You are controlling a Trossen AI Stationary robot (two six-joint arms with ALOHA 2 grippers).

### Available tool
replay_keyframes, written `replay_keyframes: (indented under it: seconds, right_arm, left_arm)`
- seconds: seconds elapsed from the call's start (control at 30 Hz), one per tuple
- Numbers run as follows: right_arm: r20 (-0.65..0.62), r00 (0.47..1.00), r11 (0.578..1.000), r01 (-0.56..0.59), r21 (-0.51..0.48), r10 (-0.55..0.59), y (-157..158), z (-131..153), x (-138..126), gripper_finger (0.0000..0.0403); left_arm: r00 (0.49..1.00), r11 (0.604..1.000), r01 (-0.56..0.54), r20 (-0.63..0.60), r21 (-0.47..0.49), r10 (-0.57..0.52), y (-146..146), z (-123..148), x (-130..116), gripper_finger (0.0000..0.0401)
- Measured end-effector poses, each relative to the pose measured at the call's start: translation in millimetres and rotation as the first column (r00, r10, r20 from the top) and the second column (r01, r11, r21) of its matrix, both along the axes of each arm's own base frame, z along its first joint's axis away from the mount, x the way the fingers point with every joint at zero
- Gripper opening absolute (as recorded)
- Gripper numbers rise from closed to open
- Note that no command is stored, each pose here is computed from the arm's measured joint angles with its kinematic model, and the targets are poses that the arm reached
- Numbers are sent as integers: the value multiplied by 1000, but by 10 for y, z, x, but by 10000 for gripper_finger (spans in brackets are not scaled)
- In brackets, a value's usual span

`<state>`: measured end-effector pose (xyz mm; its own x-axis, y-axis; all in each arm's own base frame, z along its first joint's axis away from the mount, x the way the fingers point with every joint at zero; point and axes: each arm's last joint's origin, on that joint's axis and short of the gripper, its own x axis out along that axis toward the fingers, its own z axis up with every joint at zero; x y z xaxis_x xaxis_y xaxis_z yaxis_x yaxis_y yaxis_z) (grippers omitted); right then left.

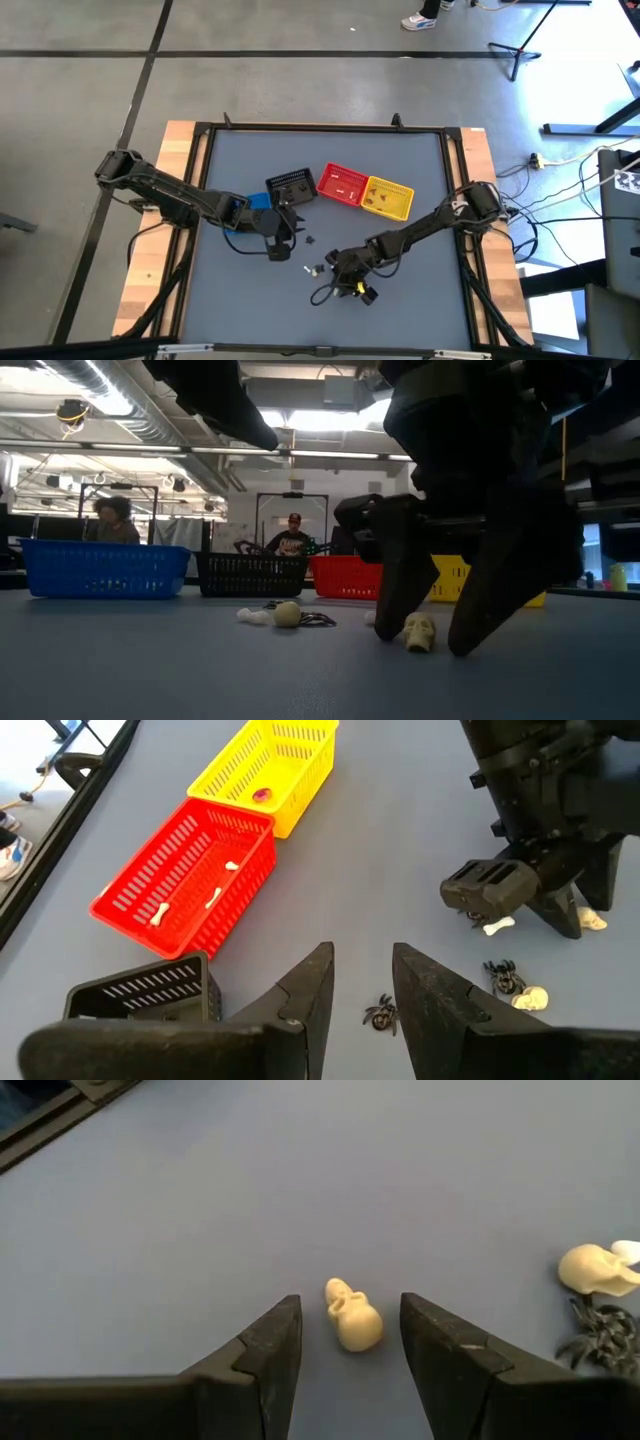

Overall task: Sort Halloween decoration
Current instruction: Put the yellow skull toy into the blue bin

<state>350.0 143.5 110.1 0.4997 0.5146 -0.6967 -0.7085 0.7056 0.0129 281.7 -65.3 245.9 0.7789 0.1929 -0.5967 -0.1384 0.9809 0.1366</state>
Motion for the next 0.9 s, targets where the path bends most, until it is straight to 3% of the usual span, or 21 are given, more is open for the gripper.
replay_keyframes:
  seconds: [0.2, 0.6, 0.9]
  right_arm:
    - [-1, 1000, 1000, -1, 1, 1, 0, -1, -1, 158]
    - [-5, 1000, 1000, -1, 0, 1, -1, -3, -4, 55]
    - [-6, 1000, 1000, 0, -1, 0, 5, 17, 13, 58]
  left_arm:
    - [1000, 1000, 0, 3, -1, 0, -1, 2, 2, 98]
    - [1000, 1000, 0, 3, -1, 0, 0, 2, 2, 98]
    - [1000, 1000, 25, 12, -3, -25, -64, 191, -32, 98]
